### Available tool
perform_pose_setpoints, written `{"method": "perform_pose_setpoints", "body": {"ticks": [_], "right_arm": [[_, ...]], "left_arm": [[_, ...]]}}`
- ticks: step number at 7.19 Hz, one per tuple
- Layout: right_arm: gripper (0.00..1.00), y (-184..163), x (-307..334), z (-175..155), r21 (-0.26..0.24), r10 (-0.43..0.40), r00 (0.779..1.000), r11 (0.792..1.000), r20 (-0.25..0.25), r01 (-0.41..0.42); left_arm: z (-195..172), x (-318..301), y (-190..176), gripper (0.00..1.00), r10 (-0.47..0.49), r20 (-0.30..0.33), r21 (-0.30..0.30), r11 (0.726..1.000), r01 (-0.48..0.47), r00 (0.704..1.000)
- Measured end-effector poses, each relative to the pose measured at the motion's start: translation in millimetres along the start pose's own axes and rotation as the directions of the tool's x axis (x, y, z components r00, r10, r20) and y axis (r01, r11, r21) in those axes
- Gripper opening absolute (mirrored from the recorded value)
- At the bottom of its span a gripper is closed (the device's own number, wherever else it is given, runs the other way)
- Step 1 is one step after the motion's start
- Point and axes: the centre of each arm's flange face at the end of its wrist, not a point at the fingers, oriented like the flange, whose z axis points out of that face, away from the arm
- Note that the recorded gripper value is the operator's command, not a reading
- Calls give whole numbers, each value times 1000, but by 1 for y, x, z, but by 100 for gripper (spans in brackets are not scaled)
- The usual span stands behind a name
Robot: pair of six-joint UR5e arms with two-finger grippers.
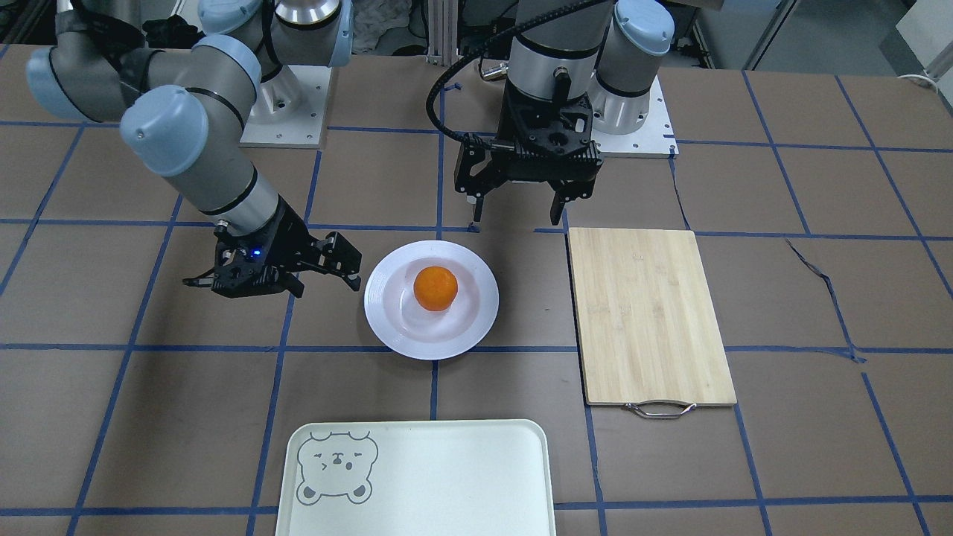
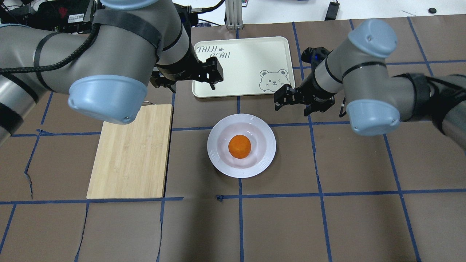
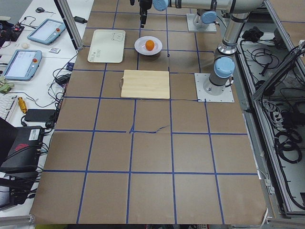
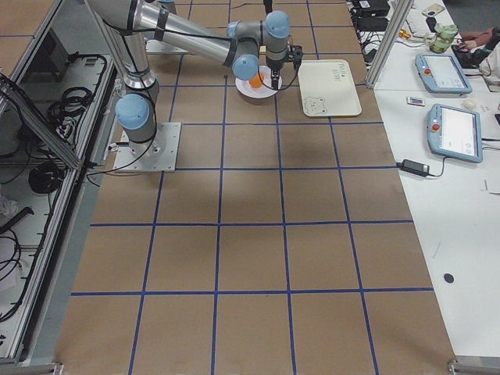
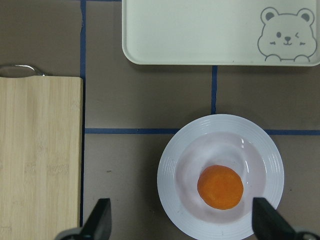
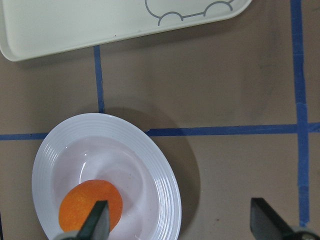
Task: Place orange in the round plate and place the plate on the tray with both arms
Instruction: 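Raise the left gripper back while the right gripper reaches toward the plate rim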
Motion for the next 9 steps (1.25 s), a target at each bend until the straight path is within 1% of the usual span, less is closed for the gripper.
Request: {"method": "perform_pose_setpoints", "body": {"ticks": [1, 2, 3, 4, 5, 6, 9], "right_arm": [[100, 18, 7, 28, 13, 11, 999, 1000, 43, -12], [100, 30, 11, 48, 20, 42, 995, 999, 87, -44], [100, 39, 12, 65, 14, 71, 990, 997, 124, -73], [100, 46, 15, 79, 8, 85, 985, 996, 148, -87], [99, 51, 17, 86, 6, 90, 983, 996, 158, -92], [98, 53, 18, 91, 1, 93, 983, 996, 160, -95], [99, 63, 4, 106, -12, 57, 986, 998, 156, -56]], "left_arm": [[-6, -1, 2, 100, 1, -2, 8, 1000, -1, 1000], [-11, -4, 2, 100, 3, 3, 4, 1000, -3, 1000], [-19, -13, -3, 100, 22, 15, -15, 1000, -22, 1000], [-29, -34, -13, 100, 59, 29, -44, 997, -57, 998], [-37, -61, -24, 100, 80, 38, -66, 995, -77, 996], [-42, -79, -28, 100, 80, 42, -74, 994, -76, 996], [-45, -93, -27, 100, 73, 48, -79, 994, -69, 996]]}}
